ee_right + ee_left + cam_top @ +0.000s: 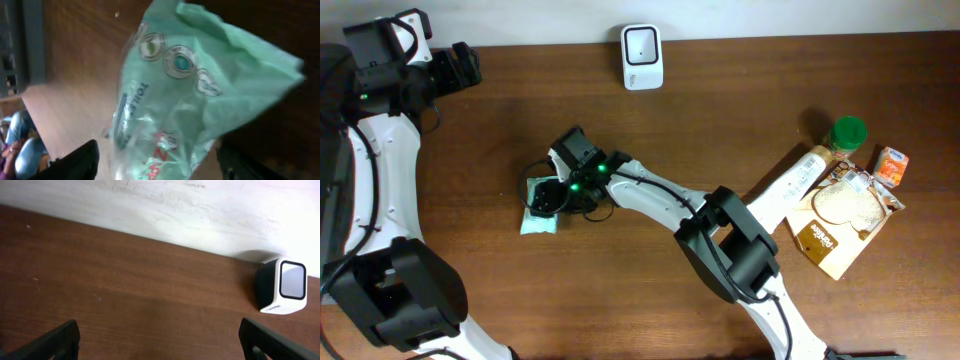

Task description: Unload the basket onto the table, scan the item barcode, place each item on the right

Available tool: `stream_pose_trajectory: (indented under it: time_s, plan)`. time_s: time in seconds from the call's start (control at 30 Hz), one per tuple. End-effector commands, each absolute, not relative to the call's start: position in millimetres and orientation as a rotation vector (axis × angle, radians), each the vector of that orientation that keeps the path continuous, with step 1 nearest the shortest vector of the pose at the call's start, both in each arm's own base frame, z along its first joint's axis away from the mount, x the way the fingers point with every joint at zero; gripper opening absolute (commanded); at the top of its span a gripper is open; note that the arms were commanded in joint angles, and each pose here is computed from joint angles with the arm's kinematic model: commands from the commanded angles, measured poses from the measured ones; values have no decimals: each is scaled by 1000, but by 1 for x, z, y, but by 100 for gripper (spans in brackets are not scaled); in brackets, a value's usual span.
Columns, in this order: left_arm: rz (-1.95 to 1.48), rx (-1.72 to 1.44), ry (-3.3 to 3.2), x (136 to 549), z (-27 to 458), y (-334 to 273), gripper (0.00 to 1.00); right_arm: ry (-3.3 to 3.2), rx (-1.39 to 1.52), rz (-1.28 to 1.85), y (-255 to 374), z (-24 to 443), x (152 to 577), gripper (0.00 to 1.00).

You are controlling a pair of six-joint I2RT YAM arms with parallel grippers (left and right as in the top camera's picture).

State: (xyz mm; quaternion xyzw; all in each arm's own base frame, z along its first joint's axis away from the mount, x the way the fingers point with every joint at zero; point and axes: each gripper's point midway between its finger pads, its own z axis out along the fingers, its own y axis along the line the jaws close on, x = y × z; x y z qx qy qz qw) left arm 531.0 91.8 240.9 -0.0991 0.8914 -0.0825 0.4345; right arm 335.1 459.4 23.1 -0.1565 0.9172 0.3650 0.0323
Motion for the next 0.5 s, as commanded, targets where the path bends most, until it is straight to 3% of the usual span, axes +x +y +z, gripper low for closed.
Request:
stream_pose_trajectory:
  time_s: [0.0,0.07,0.1,0.17,0.27,0.47]
  plan:
    - [-196,-222,2217,533,242,91,99,2906,-415,1001,445,-17,337,47]
    - [-196,-222,2217,533,242,91,99,2910,-415,999,445,-18,336,22]
    - [-196,-222,2216,533,242,91,99,2910,-415,1000,445,-18,336,19]
    - [-196,-221,2217,533,242,91,99,2910,-415,1001,445,-18,336,17]
    - [-196,-222,2217,533,242,91,99,2909,-420,1010,445,-17,336,4]
    - [-196,-222,2217,533,242,91,99,2858,-525,1111,439,13,339,4]
